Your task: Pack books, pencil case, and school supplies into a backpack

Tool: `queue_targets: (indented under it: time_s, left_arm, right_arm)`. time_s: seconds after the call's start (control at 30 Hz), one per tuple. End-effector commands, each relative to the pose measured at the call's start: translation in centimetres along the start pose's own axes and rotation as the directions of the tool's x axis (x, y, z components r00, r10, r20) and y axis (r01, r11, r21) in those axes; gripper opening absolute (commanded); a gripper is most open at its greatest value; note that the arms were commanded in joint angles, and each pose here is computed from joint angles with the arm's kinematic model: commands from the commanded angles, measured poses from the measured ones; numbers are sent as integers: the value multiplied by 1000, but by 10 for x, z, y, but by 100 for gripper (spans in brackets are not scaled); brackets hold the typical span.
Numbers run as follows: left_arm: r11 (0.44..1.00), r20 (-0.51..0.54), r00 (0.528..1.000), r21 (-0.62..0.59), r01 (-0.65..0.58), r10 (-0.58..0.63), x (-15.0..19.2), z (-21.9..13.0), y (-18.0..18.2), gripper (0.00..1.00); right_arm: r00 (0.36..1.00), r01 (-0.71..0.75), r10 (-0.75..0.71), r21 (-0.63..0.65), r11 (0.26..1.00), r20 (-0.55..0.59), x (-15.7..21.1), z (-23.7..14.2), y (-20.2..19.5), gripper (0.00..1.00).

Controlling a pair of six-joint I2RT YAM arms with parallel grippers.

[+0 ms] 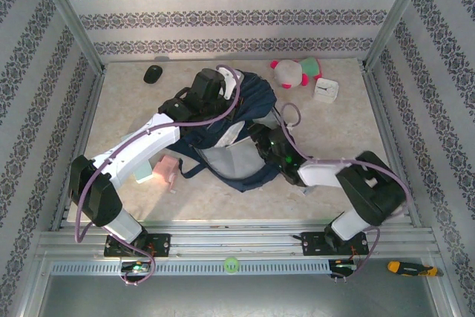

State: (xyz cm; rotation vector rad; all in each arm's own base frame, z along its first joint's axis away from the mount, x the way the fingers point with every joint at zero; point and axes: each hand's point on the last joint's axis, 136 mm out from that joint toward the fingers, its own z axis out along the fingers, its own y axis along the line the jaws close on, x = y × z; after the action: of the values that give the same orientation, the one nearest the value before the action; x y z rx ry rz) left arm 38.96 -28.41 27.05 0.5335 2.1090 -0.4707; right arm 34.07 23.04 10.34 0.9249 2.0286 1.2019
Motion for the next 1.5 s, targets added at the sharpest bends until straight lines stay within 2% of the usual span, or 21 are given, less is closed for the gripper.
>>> queue_targets:
  time_s: [0.0,0.17,0.33,0.37,0.4,0.47,0.5,0.6,0.67,0.73,0.87,0.97,1.0,1.03,1.1,1.2,1.33,1.47]
  left_arm:
    - [1000,178,984,2,15,-15,-44,-24,1,0]
    - [1000,68,998,26,-13,11,3,-3,-4,0]
    - [991,-58,998,130,-8,15,62,21,-31,0]
    - [988,-78,997,154,-7,20,72,24,-38,4]
    - [984,-99,995,180,-1,19,82,27,-45,12]
    - [976,-114,993,213,43,-19,88,27,-52,42]
    - [975,-107,993,215,62,-40,88,25,-52,53]
    - [977,-43,992,174,125,-119,74,9,-39,67]
    - [977,6,984,121,176,-178,65,-7,-19,72]
    - [972,56,972,64,224,-227,62,-25,4,74]
    - [943,118,939,-46,331,-324,78,-62,52,75]
    - [904,129,911,-131,407,-392,103,-87,83,76]
    - [890,132,902,-156,428,-411,112,-95,91,76]
    - [879,136,895,-174,444,-425,119,-102,97,76]
    - [860,148,883,-202,468,-446,132,-115,105,76]
    - [835,183,863,-221,503,-471,145,-128,112,76]
    - [814,209,842,-223,537,-498,155,-136,116,76]
    - [802,213,834,-235,549,-508,162,-136,118,75]
  right_arm:
    - [998,59,-58,9,998,-12,-2,-30,-9,55]
    - [968,250,-250,-2,968,22,-18,-92,23,55]
    - [917,395,-395,3,919,56,-33,-147,50,57]
    - [910,414,-413,-2,910,39,-32,-153,54,58]
    - [903,429,-428,-7,903,19,-30,-157,56,58]
    - [879,475,-476,-22,880,-26,-25,-161,62,59]
    - [859,509,-510,-29,860,-44,-23,-162,66,59]
    - [765,634,-637,-64,771,-90,-15,-165,83,59]
    - [671,725,-732,-103,682,-119,-5,-165,95,59]
    - [545,812,-824,-147,565,-153,9,-162,103,59]
    - [206,926,-945,-261,272,-253,49,-148,95,59]
    - [-68,925,-946,-375,59,-316,82,-133,75,60]
    - [-179,900,-930,-436,-22,-321,99,-130,66,60]
    - [-257,871,-911,-486,-75,-322,112,-128,59,60]
    - [-373,814,-869,-564,-139,-326,137,-121,44,60]
    - [-456,765,-816,-625,-154,-356,165,-103,24,64]
    - [-492,771,-767,-616,-165,-411,174,-78,5,68]
    - [-528,779,-731,-590,-213,-432,173,-52,-12,69]
